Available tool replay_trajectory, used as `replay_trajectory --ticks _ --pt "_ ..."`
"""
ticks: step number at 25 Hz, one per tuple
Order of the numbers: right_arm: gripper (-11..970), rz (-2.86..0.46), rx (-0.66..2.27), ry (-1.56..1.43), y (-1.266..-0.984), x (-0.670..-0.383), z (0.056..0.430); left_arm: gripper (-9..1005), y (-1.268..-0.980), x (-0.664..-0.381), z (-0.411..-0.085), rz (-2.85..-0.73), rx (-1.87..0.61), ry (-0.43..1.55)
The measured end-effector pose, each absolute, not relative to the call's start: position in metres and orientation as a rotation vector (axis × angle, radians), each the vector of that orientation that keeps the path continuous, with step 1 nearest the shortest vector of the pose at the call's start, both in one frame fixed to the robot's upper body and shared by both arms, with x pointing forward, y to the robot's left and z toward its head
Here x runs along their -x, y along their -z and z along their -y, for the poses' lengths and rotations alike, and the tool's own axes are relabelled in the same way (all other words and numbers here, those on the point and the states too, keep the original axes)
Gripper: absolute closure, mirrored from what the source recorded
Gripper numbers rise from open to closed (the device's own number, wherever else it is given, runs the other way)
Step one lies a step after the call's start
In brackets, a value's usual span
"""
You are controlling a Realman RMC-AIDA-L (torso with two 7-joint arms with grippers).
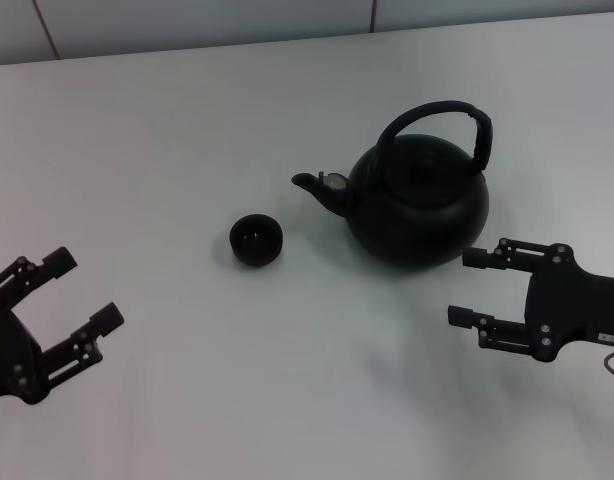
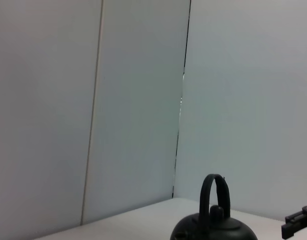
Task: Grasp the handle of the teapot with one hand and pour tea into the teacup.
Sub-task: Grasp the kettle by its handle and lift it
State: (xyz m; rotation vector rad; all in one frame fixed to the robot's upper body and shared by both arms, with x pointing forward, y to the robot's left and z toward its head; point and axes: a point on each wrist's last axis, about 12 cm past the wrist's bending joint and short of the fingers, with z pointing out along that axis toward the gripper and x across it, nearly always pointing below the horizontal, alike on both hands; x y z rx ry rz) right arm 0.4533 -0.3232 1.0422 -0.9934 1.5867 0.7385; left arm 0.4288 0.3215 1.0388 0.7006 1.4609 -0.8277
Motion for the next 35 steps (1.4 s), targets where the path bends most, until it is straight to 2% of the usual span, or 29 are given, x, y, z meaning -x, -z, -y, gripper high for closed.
replay_trajectory --ticks 10,22,29,30,31,32,35 --pt "372 -1.592 0.987 -0.739 -1.041 -0.451 0.324 194 -1.009 -0.422 -0.322 -1.647 -0.882 0.689" --pt "377 -1.586 0.956 -0.751 -1.037 -0.446 0.322 195 -1.008 -0.421 -0.323 -1.659 -0.876 0.678" --pt "380 -1.426 0.601 -0.623 -1.027 -0.422 0.317 195 -1.009 -0.423 -0.322 -1.656 -0.878 0.685" --pt "380 -1.372 0.422 -0.524 -1.020 -0.411 0.310 194 -1.009 -0.424 -0.321 -1.654 -0.879 0.685" --pt "380 -1.372 0.422 -0.524 -1.020 -0.411 0.310 194 -1.009 -0.424 -0.321 -1.654 -0.879 0.685" --pt "381 -1.358 0.268 -0.435 -1.014 -0.405 0.302 194 -1.009 -0.424 -0.321 -1.654 -0.879 0.685" --pt "382 -1.383 0.122 -0.321 -1.005 -0.399 0.284 194 -1.010 -0.426 -0.321 -1.650 -0.879 0.685"
